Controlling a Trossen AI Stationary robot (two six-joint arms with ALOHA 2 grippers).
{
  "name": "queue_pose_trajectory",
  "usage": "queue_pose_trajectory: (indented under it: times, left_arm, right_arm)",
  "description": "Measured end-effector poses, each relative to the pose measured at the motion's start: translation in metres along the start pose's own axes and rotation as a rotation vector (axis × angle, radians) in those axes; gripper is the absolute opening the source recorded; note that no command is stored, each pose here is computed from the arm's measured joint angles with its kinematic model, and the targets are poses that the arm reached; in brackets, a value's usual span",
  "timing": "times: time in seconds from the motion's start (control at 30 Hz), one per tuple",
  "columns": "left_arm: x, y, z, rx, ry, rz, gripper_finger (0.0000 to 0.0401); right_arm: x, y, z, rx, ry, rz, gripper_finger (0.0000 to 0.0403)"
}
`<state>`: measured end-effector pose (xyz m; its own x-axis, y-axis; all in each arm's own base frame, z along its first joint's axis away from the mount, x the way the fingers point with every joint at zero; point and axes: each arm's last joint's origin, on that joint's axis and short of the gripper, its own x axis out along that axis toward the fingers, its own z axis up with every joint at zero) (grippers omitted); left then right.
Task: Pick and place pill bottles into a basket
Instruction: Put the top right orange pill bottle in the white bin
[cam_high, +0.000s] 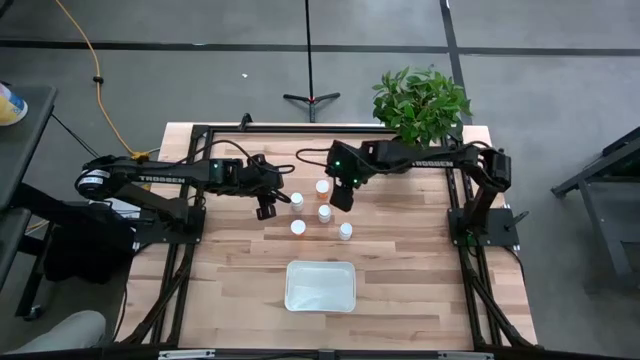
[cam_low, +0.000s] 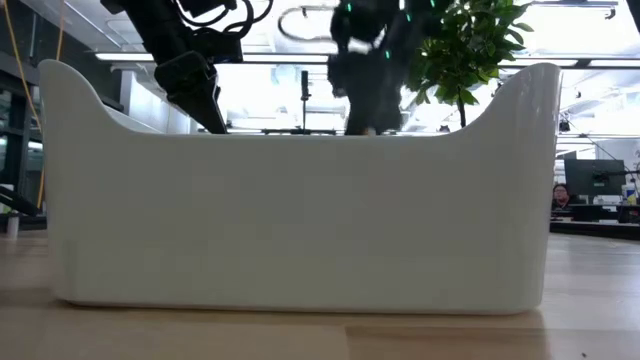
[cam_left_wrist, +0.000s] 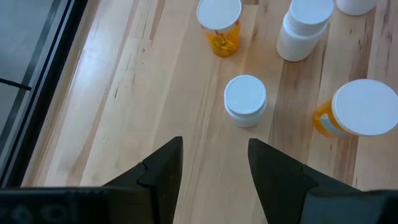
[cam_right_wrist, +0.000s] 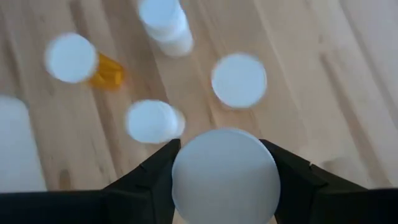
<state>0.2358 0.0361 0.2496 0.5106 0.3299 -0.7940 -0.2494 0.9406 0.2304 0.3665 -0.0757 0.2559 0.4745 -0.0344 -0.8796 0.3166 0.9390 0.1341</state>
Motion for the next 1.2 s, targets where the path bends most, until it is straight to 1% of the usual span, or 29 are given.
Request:
queue_pose_trajectory:
  times: [0.17, 0.3, 0.43, 0.53, 0.63, 0.73, 0.83, 0.93, 1.03, 1.2]
  left_arm:
    - [0.000, 0.000, 0.000, 0.003, 0.000, 0.000, 0.0216]
    - [0.000, 0.000, 0.000, 0.003, 0.000, 0.000, 0.0216]
    - [0.000, 0.000, 0.000, 0.008, 0.001, 0.001, 0.0216]
    - [0.004, -0.001, 0.000, 0.041, 0.014, 0.001, 0.0216]
    - [0.010, -0.003, 0.001, 0.067, 0.027, -0.001, 0.0216]
    - [0.019, -0.005, 0.002, 0.076, 0.042, -0.003, 0.0216]
    - [0.026, -0.007, 0.004, 0.076, 0.039, -0.004, 0.0216]
    - [0.029, -0.009, 0.007, 0.080, 0.015, -0.027, 0.0216]
    - [0.028, -0.010, 0.011, 0.120, -0.027, -0.047, 0.0216]
    - [0.020, -0.007, 0.013, 0.206, -0.069, -0.042, 0.0216]
  right_arm:
    - [-0.029, 0.030, 0.014, -0.047, -0.027, 0.028, 0.0185]
    - [-0.047, 0.062, 0.015, -0.069, -0.039, 0.025, 0.0190]
    - [-0.059, 0.094, 0.011, -0.056, -0.061, 0.055, 0.0185]
    - [-0.063, 0.116, 0.004, -0.026, -0.073, 0.070, 0.0184]
    - [-0.065, 0.138, -0.004, 0.021, -0.092, 0.096, 0.0185]
    - [-0.068, 0.159, -0.013, 0.042, -0.117, 0.107, 0.0191]
    - [-0.066, 0.175, -0.020, 0.071, -0.145, 0.105, 0.0191]
    - [-0.054, 0.188, -0.023, 0.115, -0.143, 0.120, 0.0185]
    - [-0.035, 0.199, -0.026, 0.137, -0.125, 0.121, 0.0186]
    - [0.003, 0.213, -0.031, 0.146, -0.073, 0.148, 0.0196]
